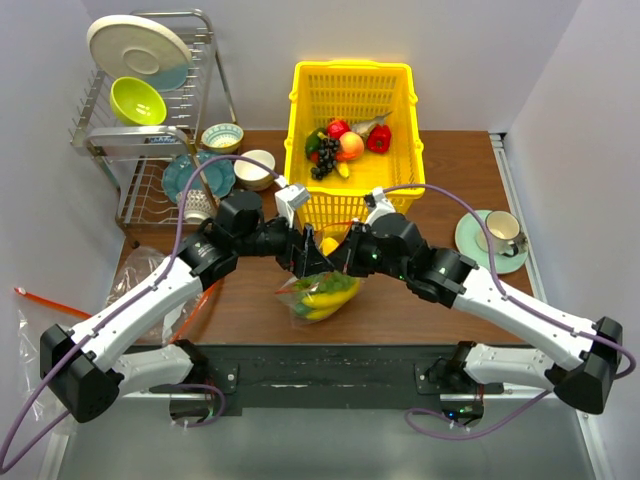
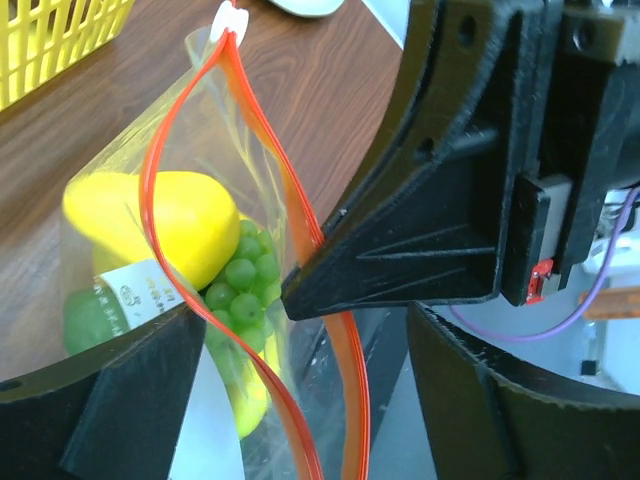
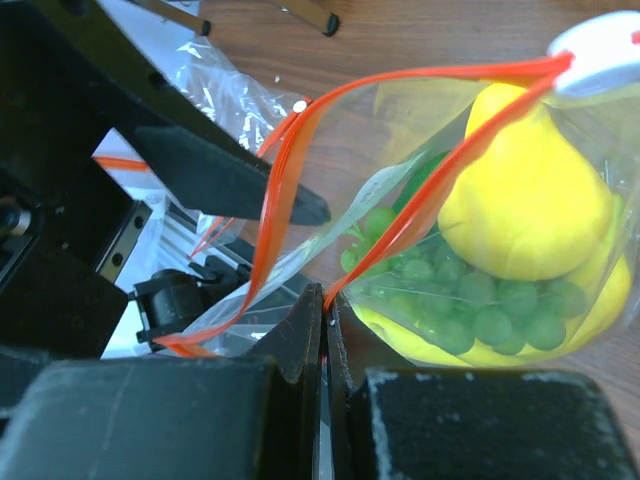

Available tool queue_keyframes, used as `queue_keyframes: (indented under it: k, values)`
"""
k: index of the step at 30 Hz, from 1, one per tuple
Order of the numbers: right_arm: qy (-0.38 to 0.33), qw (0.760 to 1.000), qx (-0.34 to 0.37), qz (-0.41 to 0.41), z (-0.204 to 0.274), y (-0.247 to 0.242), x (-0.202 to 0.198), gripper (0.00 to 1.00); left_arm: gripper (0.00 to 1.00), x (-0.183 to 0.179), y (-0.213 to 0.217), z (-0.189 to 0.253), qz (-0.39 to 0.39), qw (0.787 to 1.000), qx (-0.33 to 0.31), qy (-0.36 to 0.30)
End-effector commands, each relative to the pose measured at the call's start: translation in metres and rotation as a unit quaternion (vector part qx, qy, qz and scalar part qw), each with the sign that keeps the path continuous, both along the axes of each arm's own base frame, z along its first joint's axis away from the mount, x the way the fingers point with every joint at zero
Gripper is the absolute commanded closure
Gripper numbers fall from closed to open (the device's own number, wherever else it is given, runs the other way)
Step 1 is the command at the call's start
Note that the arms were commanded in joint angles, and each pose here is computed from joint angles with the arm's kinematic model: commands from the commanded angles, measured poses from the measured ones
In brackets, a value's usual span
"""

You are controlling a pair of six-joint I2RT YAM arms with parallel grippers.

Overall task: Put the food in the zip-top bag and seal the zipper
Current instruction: Adjust the zipper food storage bag at the center of the board.

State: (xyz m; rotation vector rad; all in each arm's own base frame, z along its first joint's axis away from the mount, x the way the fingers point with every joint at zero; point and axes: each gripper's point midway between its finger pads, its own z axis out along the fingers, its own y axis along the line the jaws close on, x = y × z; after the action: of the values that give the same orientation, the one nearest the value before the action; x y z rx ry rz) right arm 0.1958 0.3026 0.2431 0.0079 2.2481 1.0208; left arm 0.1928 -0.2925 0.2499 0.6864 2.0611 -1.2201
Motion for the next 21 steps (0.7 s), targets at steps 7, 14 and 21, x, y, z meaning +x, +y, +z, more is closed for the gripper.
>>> queue_keyframes:
  k: [7,14,21]
  values:
    - [0.011,0.998,0.052,-0.021,0.034,0.018,0.011,1.00,0.15,-0.006,0.010,0.008,-0.030,0.996,0.016,-0.081]
    - [0.026,0.998,0.051,-0.036,0.036,0.025,0.018,1.00,0.15,-0.005,0.012,0.005,-0.035,0.995,0.027,-0.090]
    - [0.028,0.997,0.053,-0.039,0.038,0.029,0.021,1.00,0.19,0.000,0.017,-0.008,-0.024,0.994,0.056,-0.090]
